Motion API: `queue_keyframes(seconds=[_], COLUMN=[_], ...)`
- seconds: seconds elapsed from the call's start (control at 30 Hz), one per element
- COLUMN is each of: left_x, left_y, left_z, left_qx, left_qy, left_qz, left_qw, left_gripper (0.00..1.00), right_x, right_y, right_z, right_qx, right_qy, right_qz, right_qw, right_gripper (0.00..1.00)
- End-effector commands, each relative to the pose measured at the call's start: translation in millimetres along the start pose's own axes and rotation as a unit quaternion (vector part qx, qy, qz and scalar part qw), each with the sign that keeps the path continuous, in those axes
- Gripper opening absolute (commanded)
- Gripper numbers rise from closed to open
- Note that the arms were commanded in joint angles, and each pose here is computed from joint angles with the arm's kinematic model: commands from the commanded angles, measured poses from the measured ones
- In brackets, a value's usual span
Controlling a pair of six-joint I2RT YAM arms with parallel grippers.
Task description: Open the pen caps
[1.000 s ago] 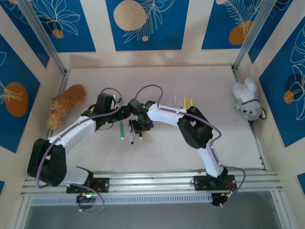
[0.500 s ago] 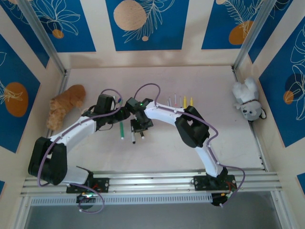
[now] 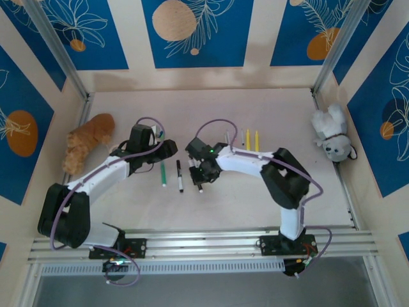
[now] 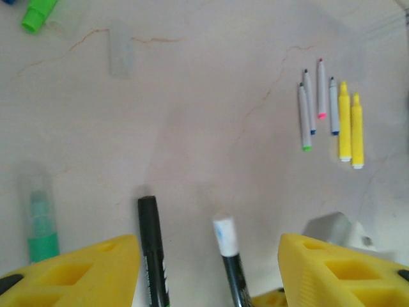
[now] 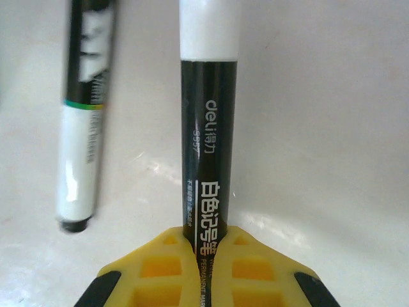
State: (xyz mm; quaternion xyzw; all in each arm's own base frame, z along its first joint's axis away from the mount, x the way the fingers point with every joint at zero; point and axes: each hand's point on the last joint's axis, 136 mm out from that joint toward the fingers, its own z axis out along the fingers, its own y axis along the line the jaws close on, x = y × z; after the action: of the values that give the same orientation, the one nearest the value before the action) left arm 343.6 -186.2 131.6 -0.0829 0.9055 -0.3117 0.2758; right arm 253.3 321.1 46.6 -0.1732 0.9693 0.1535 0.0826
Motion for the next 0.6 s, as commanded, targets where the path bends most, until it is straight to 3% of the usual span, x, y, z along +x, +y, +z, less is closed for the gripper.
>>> queue_keyframes(seconds=[0.0, 0.57], left_x=[2.4, 7.6], left_y=[-12.4, -52.3], left_z=[10.5, 30.4], left_qx=[0.036, 0.072], left_qy=[0.010, 0.022], left_qz=[-0.024, -0.019], left_qw=[0.999, 0.997], left_gripper=[0.58, 0.58], right_x=[-26.7, -35.5], right_y=[27.2, 47.0], right_z=[-34.4, -58.9], right_qx=[-0.073, -0.105], right_qy=[-0.067, -0.093], right_qz=[-0.013, -0.036], right_qw=[0.995, 0.989], right_gripper=[0.00, 0.00])
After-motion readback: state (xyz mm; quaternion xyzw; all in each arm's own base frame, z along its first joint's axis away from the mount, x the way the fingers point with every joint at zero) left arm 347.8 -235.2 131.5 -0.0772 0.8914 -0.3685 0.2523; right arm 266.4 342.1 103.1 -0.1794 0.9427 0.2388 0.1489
